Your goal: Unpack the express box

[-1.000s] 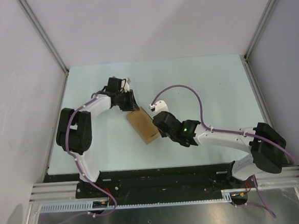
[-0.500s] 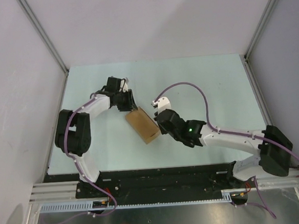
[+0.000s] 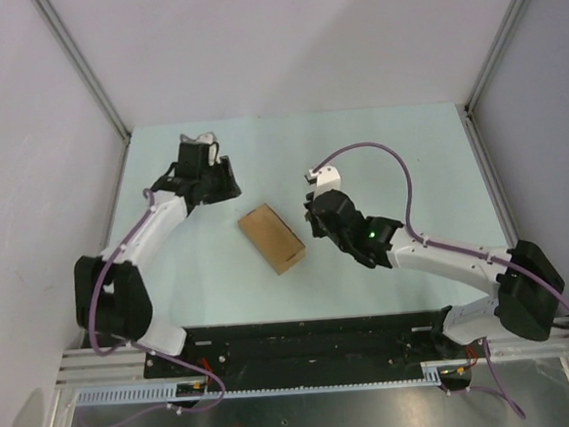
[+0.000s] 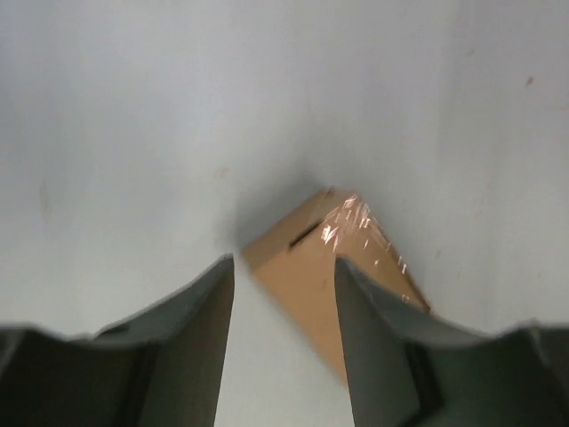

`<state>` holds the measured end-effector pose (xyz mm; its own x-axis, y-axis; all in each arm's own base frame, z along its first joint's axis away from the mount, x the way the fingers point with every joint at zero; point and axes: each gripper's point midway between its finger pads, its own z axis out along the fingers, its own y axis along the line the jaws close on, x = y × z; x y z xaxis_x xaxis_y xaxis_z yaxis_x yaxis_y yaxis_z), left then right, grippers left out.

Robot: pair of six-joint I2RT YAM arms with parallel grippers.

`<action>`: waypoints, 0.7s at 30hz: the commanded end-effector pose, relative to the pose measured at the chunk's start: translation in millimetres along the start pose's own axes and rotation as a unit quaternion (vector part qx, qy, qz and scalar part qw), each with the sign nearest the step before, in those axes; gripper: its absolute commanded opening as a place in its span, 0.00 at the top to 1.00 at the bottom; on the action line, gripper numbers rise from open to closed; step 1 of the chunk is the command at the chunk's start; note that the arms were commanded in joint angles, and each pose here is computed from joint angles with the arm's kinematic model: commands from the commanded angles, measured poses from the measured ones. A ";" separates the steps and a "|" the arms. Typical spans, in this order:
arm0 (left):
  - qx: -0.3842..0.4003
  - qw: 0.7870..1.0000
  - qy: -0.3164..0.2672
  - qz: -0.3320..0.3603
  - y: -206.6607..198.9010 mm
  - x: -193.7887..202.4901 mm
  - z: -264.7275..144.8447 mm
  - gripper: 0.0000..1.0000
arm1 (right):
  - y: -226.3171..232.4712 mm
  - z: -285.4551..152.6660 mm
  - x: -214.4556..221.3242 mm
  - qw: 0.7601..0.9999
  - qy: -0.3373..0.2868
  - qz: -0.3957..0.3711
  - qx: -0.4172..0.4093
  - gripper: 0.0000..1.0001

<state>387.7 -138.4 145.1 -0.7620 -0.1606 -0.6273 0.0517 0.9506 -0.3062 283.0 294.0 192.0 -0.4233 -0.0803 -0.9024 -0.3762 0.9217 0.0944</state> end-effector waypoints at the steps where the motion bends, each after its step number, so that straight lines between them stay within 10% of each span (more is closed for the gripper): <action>1: -0.108 0.992 0.006 -0.061 50.1 32.8 -29.5 0.51 | -6.9 15.7 10.7 0.999 0.028 0.025 0.001 1.00; 9: -0.125 0.976 0.120 -0.134 64.7 122.6 -7.8 0.63 | 16.4 37.1 47.0 0.992 0.114 0.007 -0.053 1.00; 21: -0.039 0.984 0.141 -0.098 27.4 80.9 34.1 0.61 | 71.8 13.7 67.4 0.982 0.140 -0.039 -0.122 1.00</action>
<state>320.2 -112.9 42.0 -0.9047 -0.3136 -0.2885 -0.2449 0.9367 -0.2502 252.8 337.3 109.0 -0.6131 -0.2833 -0.7374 -0.5336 0.8369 0.1221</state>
